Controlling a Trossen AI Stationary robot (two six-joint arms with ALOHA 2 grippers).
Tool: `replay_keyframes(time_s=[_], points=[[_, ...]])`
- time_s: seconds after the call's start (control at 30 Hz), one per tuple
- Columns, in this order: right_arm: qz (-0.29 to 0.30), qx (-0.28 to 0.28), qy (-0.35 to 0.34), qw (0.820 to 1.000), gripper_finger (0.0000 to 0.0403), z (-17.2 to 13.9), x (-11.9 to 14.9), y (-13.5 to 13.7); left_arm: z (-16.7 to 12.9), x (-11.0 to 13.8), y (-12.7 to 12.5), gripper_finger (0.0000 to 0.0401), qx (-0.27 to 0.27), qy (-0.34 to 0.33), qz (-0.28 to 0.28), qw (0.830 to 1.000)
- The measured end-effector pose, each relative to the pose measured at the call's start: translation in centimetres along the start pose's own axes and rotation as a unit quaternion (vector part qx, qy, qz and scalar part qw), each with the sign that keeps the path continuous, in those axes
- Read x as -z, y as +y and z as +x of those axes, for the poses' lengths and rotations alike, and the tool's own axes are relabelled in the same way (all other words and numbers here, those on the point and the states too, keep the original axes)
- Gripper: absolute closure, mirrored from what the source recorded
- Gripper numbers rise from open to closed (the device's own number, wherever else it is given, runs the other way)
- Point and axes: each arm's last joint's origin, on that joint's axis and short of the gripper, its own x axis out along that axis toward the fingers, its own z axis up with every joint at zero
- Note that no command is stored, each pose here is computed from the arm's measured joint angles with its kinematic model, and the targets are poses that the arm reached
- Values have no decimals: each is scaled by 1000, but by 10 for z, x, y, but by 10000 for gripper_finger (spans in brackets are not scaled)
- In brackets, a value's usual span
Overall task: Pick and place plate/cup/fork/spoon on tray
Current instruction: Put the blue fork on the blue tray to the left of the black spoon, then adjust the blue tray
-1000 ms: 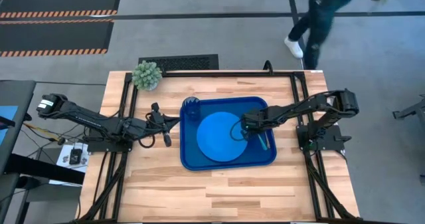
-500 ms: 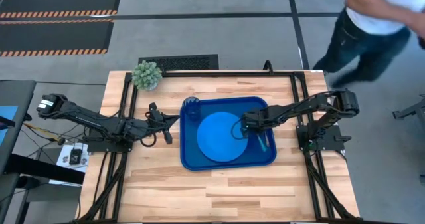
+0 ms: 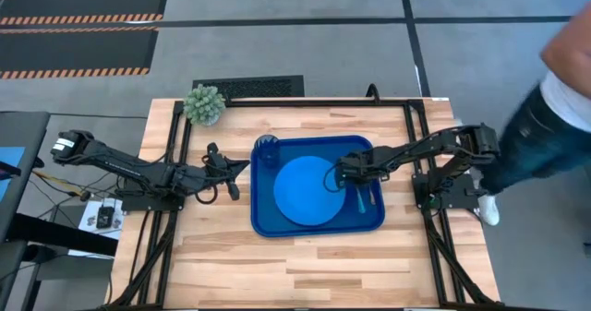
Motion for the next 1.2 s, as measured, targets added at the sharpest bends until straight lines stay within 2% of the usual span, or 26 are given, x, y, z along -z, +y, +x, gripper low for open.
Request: replay_keyframes(time_s=[0.27, 0.8, 1.07, 1.2], points=[[22, 10, -9, 1000, 378, 1, -7, -3, 0, 0, 0, 401, 0, 0, 0, 1000], [20, 16, -12, 1000, 324, 1, -7, -4, 0, 3, 1, 401, -2, 15, 6, 1000], [-34, 26, -26, 999, 286, -12, -12, 5, 0, 3, 1, 401, -1, 15, 14, 1000], [-115, 19, -26, 993, 277, -27, -16, 16, 0, 4, 1, 401, -2, 18, 17, 1000]])
